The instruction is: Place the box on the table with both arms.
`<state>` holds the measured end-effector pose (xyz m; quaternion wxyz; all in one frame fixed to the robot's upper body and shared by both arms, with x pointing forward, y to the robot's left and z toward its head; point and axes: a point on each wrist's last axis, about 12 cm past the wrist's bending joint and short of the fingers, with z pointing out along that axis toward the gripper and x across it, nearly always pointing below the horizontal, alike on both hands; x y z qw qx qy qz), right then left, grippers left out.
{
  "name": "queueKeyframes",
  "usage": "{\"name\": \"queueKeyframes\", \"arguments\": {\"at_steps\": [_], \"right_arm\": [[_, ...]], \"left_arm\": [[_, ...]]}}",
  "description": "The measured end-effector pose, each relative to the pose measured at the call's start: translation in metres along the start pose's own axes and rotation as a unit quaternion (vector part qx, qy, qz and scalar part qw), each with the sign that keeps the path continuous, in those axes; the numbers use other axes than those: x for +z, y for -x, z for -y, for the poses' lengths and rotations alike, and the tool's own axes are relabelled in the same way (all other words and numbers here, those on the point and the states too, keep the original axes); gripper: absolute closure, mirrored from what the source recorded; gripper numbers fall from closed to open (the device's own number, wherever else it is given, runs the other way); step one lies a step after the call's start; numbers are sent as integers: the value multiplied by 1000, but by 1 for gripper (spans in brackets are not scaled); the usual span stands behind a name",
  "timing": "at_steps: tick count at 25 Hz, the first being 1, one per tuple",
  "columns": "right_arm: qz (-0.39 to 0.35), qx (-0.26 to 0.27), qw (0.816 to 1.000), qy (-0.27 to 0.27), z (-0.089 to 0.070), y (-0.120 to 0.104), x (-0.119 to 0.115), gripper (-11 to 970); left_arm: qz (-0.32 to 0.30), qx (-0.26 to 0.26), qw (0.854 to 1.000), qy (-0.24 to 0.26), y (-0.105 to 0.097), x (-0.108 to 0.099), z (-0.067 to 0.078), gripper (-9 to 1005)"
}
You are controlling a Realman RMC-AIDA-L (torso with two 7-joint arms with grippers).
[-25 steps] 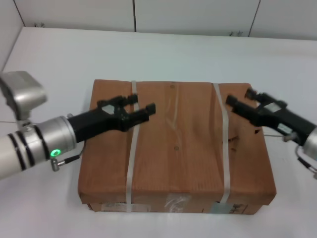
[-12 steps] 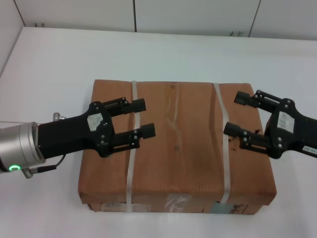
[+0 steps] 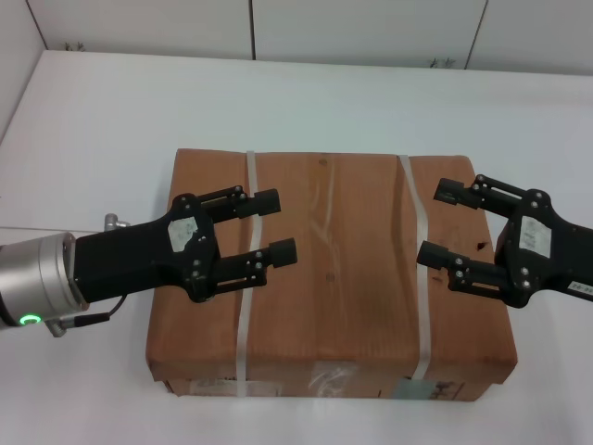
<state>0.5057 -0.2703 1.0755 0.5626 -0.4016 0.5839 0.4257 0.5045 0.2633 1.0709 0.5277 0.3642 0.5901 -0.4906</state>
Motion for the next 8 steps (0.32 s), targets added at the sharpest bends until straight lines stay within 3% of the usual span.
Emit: {"name": "queueKeyframes", "arguments": {"at_steps": [8], "right_arm": [[0,-2,1000,-1,-1,-1,0,162]], "left_arm": [[2,0,1000,0,0,1,0,305]]}}
